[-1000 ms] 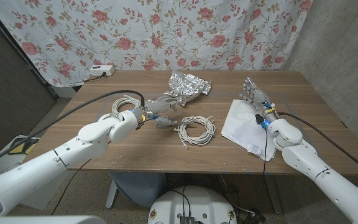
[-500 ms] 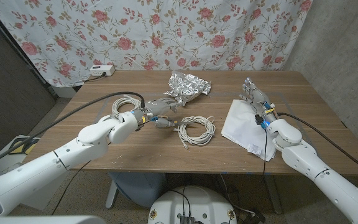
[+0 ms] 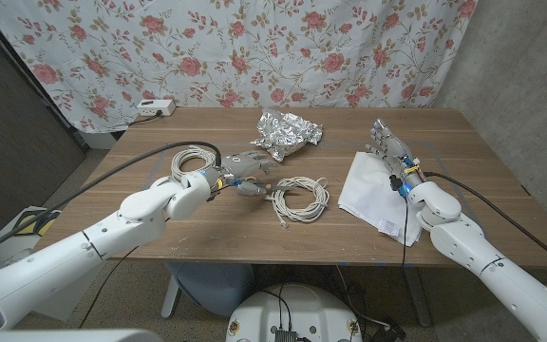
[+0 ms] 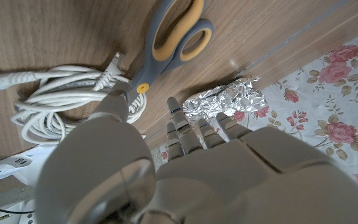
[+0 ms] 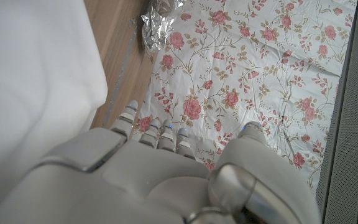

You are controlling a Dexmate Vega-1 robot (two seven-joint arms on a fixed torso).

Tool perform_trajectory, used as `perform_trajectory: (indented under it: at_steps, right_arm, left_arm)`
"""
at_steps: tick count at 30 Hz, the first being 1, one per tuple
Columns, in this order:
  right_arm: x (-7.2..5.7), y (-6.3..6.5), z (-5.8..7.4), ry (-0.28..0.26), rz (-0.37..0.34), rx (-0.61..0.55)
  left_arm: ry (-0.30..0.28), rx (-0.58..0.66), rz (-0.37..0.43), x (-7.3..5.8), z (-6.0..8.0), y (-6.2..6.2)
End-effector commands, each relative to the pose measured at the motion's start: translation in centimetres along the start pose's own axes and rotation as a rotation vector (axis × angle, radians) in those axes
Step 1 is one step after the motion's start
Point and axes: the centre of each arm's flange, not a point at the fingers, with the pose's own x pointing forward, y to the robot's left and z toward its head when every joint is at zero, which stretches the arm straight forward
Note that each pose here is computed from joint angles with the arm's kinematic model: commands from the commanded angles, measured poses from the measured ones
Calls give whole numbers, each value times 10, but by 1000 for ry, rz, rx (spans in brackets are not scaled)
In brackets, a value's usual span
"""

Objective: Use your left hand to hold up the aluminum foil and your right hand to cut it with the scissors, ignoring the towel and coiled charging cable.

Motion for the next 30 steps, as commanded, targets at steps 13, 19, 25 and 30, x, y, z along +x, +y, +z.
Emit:
perform_trajectory:
  at_steps: [13,19,25,30]
  right_arm:
    - [1,0,2,-3,-1,1]
    - [1,0,2,3,-4,1]
    - [1,1,1,4,-1,-1]
    - [1,1,1,1,0,0]
  left_arm:
    - [-4,9,-13,5,2,-4]
    - [-7,6,-20,6,3,-7]
    - [-7,3,-18,7,3,-7]
    - [-4,7,-28,7,3,-9]
